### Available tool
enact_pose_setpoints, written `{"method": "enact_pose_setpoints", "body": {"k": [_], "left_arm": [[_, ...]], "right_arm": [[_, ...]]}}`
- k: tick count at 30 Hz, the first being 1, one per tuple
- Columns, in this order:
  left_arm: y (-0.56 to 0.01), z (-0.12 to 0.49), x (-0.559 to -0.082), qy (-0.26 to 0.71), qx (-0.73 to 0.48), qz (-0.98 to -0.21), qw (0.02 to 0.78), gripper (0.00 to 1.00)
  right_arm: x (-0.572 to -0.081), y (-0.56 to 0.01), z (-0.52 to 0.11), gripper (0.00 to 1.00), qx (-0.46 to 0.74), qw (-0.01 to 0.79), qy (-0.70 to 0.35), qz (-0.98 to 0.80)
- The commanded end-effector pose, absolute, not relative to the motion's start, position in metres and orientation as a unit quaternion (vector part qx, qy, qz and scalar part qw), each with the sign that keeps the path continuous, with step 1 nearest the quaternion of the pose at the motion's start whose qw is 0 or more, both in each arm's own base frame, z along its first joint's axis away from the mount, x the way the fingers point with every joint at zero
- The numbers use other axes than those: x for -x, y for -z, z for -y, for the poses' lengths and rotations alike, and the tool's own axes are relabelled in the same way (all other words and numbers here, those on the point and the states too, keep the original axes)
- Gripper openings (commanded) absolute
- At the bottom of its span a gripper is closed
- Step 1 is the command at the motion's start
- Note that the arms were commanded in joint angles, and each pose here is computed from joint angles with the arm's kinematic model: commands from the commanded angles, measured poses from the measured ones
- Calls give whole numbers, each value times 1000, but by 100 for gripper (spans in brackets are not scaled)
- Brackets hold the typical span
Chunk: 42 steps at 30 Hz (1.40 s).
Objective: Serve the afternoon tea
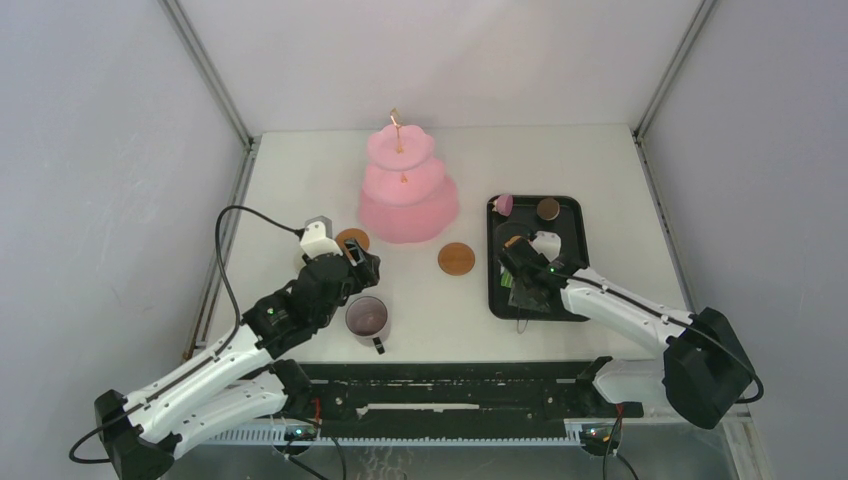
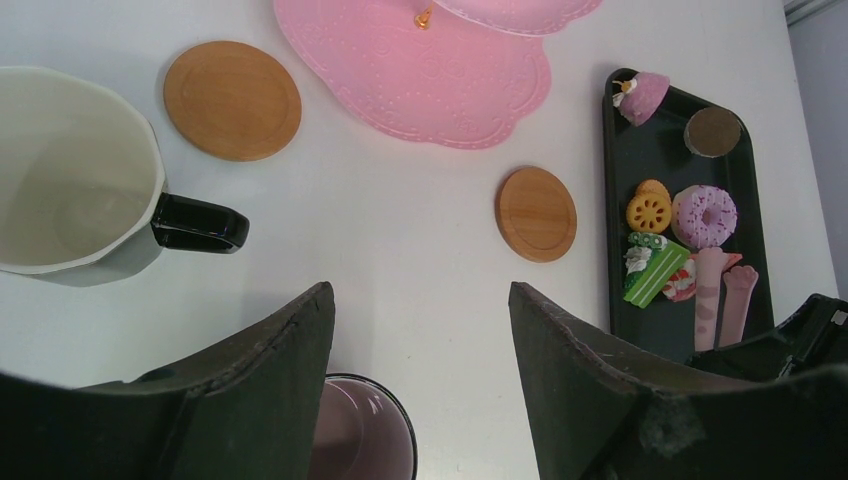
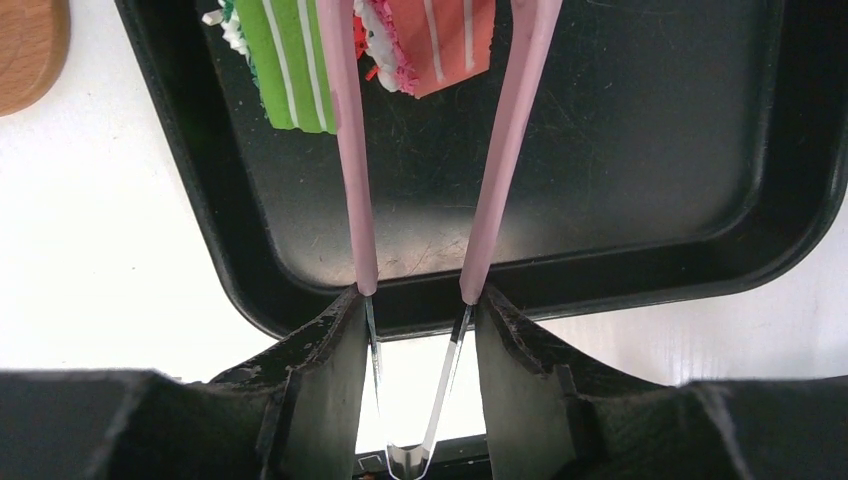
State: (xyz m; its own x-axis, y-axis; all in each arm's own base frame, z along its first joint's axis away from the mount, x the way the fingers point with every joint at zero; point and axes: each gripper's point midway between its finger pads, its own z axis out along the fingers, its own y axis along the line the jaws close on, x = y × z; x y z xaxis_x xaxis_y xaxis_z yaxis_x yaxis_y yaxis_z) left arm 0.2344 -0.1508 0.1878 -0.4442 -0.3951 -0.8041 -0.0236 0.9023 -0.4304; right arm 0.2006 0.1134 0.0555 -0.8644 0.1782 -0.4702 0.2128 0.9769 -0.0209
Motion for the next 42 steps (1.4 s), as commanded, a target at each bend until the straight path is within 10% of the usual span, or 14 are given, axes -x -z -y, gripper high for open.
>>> {"method": "enact_pose_setpoints", "body": {"k": [1, 17, 28, 42], "left_arm": [[-228, 155, -241, 214, 146, -799, 543, 70], [-226, 154, -241, 214, 148, -800, 540, 70], [-226, 150, -238, 215, 154, -798, 541, 69], [-242, 141, -236, 211, 160, -790, 553, 69]], "right_arm": [[-209, -59, -110, 50, -104, 253, 34, -961], [-214, -50, -114, 51, -103, 234, 18, -967], [-207, -54, -116, 26, -102, 241, -2, -965], [-197, -103, -129, 19, -72, 305, -17, -950]]}}
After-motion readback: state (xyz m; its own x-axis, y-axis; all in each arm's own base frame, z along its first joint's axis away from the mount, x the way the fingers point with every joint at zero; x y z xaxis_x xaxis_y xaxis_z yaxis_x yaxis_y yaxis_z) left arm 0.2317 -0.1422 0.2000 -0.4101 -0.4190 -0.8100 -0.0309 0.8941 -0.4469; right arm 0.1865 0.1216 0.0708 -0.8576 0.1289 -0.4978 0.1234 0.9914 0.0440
